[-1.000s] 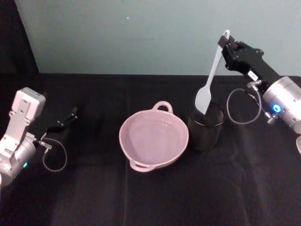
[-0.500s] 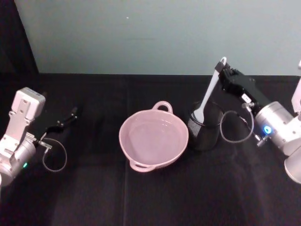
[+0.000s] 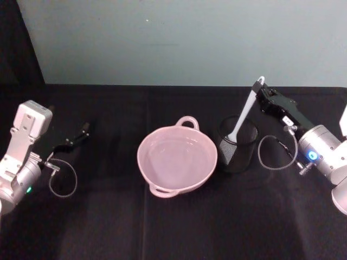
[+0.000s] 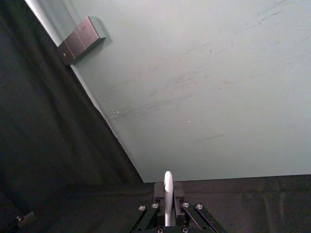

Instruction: Use the one hand to pick up the spoon and stir the clear water in the bowl.

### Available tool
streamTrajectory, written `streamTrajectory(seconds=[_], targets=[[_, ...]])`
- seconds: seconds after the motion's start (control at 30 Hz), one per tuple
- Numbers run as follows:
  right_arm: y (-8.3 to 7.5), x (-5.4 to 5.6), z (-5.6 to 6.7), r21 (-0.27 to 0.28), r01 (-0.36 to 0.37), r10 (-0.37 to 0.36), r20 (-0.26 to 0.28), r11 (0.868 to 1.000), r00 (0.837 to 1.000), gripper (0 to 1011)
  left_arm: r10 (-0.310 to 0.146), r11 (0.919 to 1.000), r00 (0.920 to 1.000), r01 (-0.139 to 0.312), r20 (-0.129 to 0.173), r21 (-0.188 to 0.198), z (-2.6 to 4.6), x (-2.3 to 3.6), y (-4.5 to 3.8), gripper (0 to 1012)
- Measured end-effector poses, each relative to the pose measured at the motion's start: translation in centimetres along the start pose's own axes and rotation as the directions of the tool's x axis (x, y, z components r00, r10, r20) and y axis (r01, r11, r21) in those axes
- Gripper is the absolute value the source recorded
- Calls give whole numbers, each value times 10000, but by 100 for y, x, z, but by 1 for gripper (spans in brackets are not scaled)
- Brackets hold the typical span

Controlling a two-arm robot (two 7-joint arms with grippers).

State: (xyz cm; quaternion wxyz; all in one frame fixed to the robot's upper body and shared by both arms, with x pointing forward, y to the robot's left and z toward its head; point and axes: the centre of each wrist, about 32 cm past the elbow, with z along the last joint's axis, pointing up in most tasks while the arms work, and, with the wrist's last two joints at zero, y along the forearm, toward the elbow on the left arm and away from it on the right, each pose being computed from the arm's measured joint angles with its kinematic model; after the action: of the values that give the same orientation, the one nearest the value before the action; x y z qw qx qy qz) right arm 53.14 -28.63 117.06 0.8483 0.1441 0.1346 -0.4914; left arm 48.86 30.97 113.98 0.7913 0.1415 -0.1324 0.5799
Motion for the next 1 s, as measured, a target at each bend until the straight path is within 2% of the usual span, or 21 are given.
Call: streamTrajectory(seconds=[0.27,0.9,1.0], targets=[[-21,52,-4,126,-90,97,-552,9999,9984,110,0,10000,10000,0,0,0,0,0,0,1011],[-58,116,-36,-22,34,-36,-805,10000,9968,110,0,10000,10000,0,0,0,0,0,0,1011],[-57,124,-39,-51,56,-60,-879,10000,9961,147,0,10000,10000,0,0,0,0,0,0,1011]])
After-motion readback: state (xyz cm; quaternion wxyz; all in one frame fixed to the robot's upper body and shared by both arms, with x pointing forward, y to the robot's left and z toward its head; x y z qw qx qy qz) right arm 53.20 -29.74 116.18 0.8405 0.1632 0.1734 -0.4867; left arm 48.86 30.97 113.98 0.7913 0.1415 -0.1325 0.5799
